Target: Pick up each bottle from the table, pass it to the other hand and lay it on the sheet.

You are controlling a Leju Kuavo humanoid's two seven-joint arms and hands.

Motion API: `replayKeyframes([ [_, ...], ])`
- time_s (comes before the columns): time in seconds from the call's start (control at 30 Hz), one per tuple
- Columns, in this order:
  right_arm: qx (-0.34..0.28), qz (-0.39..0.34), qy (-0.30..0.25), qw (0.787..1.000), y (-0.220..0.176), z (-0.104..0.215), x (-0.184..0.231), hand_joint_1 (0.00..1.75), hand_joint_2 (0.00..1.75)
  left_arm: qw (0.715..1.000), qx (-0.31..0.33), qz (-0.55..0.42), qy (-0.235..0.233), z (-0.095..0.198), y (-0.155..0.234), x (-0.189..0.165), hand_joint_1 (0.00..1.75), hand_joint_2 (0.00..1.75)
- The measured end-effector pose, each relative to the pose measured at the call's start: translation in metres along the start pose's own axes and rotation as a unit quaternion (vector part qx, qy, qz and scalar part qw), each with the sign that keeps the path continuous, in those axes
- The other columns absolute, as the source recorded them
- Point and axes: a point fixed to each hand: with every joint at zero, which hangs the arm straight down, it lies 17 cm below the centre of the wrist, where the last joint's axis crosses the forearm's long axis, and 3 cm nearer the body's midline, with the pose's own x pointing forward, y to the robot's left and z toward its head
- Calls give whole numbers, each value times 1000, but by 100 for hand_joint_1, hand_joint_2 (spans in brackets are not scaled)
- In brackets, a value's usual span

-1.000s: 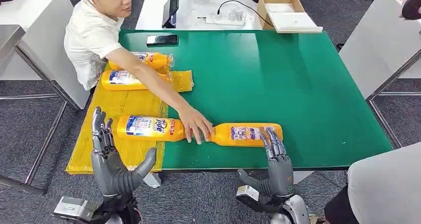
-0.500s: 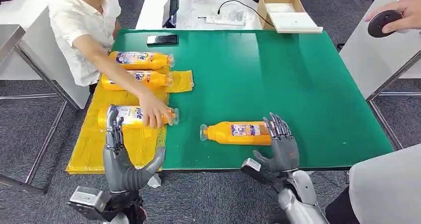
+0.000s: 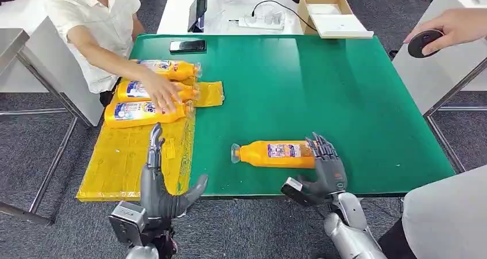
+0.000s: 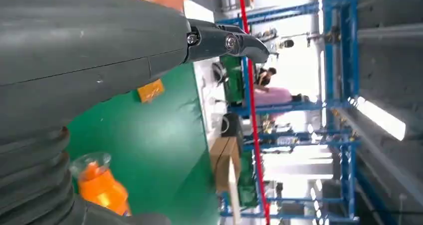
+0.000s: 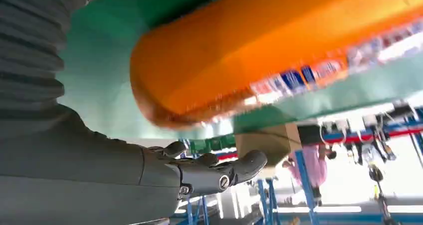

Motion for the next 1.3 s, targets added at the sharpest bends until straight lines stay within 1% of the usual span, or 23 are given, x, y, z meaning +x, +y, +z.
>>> replayKeyframes([
  [0.17,43,11,22,999,17,-7,-7,0,175,1000,-15,-6,11,1,-8,-8,0,175],
  [0.37,85,55,35,994,25,-24,-9,0,175,999,-40,10,30,1,-21,-17,0,175],
  [0.57,102,76,30,991,26,-33,-6,0,175,998,-53,15,33,0,-28,-19,0,175],
  [0.67,110,66,36,991,29,-34,-7,0,175,997,-60,26,41,0,-31,-22,0,175],
  [0.7,117,60,38,991,32,-34,-6,19,175,997,-61,31,45,0,-32,-24,0,175],
  [0.73,128,55,40,989,36,-33,-5,113,175,996,-64,37,49,0,-34,-25,0,175],
  [0.77,144,50,42,987,42,-31,-4,129,175,995,-67,46,55,0,-35,-26,0,175],
  [0.8,158,48,45,985,47,-29,-5,136,175,995,-69,51,59,1,-36,-27,0,175],
  [0.83,186,46,54,980,56,-24,-8,143,175,993,-73,58,65,1,-38,-29,0,175],
  [0.87,221,48,64,972,65,-20,-10,143,175,992,-78,67,71,1,-40,-30,0,175],
  [0.97,269,59,85,958,70,-21,-18,143,175,989,-89,84,82,0,-46,-33,0,175],
  [1.03,281,63,89,953,69,-22,-21,143,175,989,-92,85,82,-2,-47,-33,0,175],
  [1.1,283,65,90,952,68,-23,-23,173,175,988,-93,85,84,-1,-48,-35,0,175],
  [1.3,309,81,95,943,67,-25,-27,175,175,986,-100,103,90,-4,-53,-35,0,175],
])
